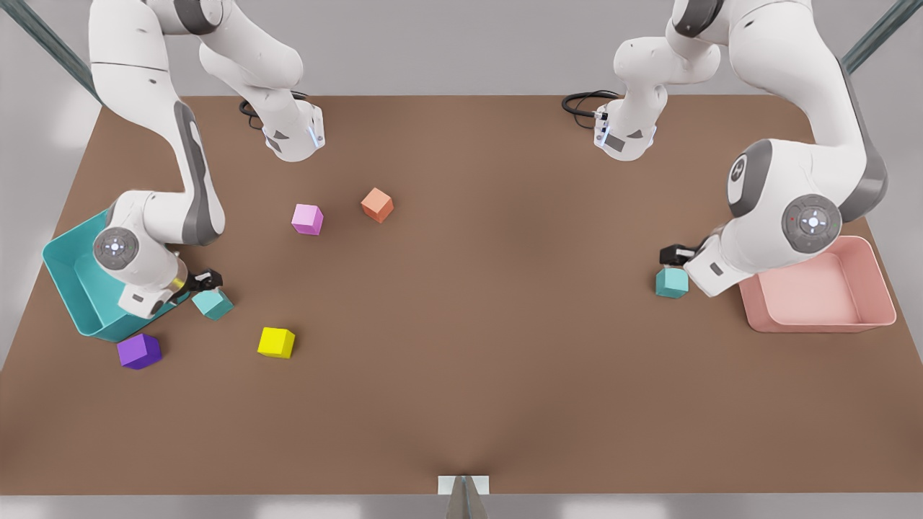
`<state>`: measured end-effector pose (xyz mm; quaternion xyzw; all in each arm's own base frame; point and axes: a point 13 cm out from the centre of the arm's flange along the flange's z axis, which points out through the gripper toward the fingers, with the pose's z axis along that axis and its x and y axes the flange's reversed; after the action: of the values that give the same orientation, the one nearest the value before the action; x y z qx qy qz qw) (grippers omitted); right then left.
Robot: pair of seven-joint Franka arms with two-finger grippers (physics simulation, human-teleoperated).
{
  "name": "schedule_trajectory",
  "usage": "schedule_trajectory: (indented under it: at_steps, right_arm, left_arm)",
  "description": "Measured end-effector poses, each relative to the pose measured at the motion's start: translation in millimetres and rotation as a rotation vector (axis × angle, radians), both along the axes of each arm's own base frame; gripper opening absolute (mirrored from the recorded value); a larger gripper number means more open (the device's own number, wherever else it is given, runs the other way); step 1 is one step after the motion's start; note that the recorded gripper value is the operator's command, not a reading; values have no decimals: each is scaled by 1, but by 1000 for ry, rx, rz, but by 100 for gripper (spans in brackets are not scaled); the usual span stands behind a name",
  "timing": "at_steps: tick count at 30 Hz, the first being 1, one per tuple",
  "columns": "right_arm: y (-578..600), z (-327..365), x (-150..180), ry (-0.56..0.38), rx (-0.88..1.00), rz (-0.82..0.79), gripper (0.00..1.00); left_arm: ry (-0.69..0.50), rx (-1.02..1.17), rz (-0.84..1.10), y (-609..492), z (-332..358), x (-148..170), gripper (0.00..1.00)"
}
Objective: Stack the two blue cubes on top of each other
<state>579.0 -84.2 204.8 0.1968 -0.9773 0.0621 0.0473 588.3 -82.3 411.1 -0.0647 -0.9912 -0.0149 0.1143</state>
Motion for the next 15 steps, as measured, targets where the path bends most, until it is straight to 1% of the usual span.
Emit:
schedule_trajectory:
  at_steps: [4, 9, 15]
  right_arm:
    - [-7, -14, 6, -17, 9, 103, 100]
    - [-28, -34, -12, 10, 24, 204, 100]
    - [-27, -59, -18, 46, 52, 328, 100]
  left_arm:
    - [6, 3, 1, 1, -4, 1, 100]
    - [10, 4, 1, 1, -6, 0, 100]
    - [21, 6, 4, 3, -13, 1, 100]
